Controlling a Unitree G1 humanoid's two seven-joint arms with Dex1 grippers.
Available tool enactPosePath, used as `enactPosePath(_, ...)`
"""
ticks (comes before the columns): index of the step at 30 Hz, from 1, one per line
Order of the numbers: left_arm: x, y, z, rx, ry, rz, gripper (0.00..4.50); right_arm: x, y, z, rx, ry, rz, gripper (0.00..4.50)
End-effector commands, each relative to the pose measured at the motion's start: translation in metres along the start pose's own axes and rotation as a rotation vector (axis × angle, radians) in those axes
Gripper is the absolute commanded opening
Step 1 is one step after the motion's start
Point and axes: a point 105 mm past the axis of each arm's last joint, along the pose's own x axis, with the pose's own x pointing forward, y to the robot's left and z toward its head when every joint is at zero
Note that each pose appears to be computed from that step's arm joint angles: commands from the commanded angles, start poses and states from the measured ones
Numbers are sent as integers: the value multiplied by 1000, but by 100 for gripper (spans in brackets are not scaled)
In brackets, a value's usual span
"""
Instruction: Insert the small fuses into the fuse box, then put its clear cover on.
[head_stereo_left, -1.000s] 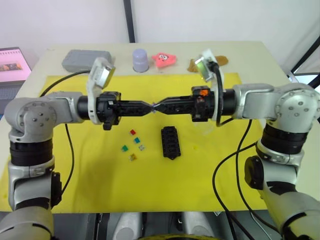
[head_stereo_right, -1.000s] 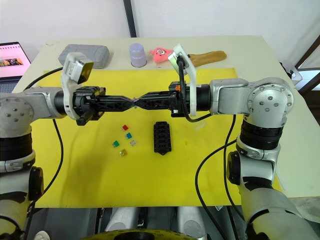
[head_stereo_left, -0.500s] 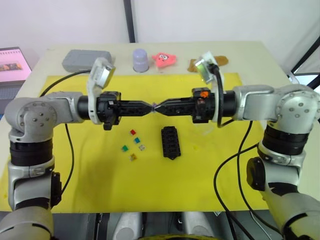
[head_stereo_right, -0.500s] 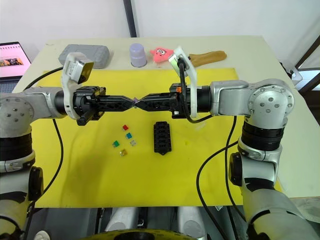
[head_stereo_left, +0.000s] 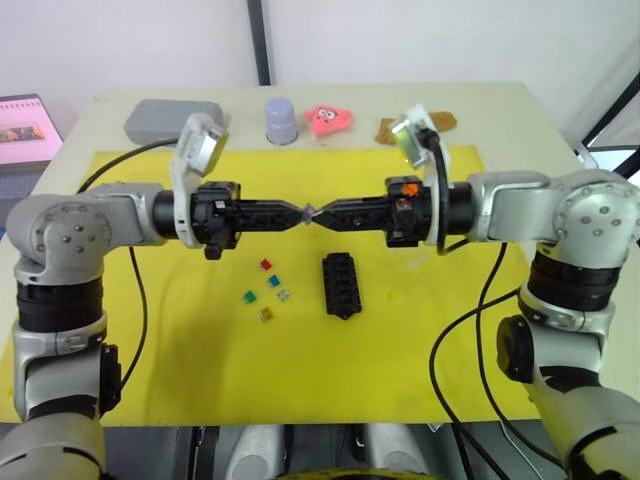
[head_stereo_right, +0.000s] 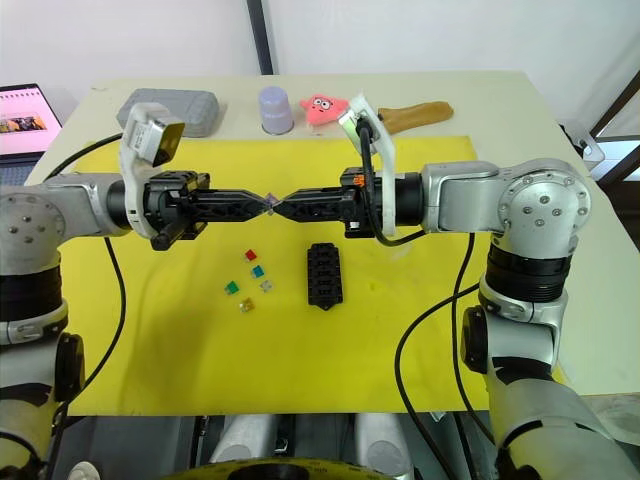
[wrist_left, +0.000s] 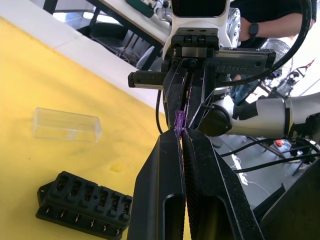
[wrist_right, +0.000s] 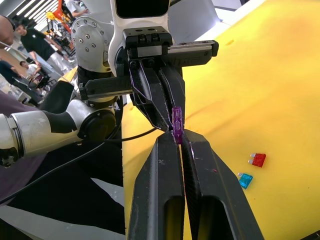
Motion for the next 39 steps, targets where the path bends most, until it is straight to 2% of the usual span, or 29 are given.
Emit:
enactPosePath(1, 1, -6, -1, 42, 31, -8, 0, 0, 9, 8, -37, -27, 36, 4)
enactPosePath(4, 0, 0, -6, 66, 62, 39, 0, 0, 9, 6, -51, -10, 18, 4)
enactPosePath(7, -5, 7, -9, 169, 117, 104, 98, -2, 4, 0, -126, 44, -61, 0)
enactPosePath(10, -13, 7, -33, 322, 266, 127, 247, -5, -2, -15, -255, 152, -137, 0)
enactPosePath(14, -18, 13, -59, 449, 365, 141, 447, -8, -7, -36, -452, 284, -156, 0)
enactPosePath(20, -6, 21, -95, 546, 452, 127, 447, -8, -18, -60, -629, 436, -152, 0)
enactPosePath(23, 3, 29, -107, 580, 472, 140, 447, -11, -20, -74, -676, 581, -122, 0)
enactPosePath(30, 20, 32, -114, 551, 429, 154, 447, -13, -27, -84, -684, 673, -101, 0)
enactPosePath(39, 23, 35, -116, 561, 434, 172, 447, -7, -33, -86, -687, 682, -107, 0)
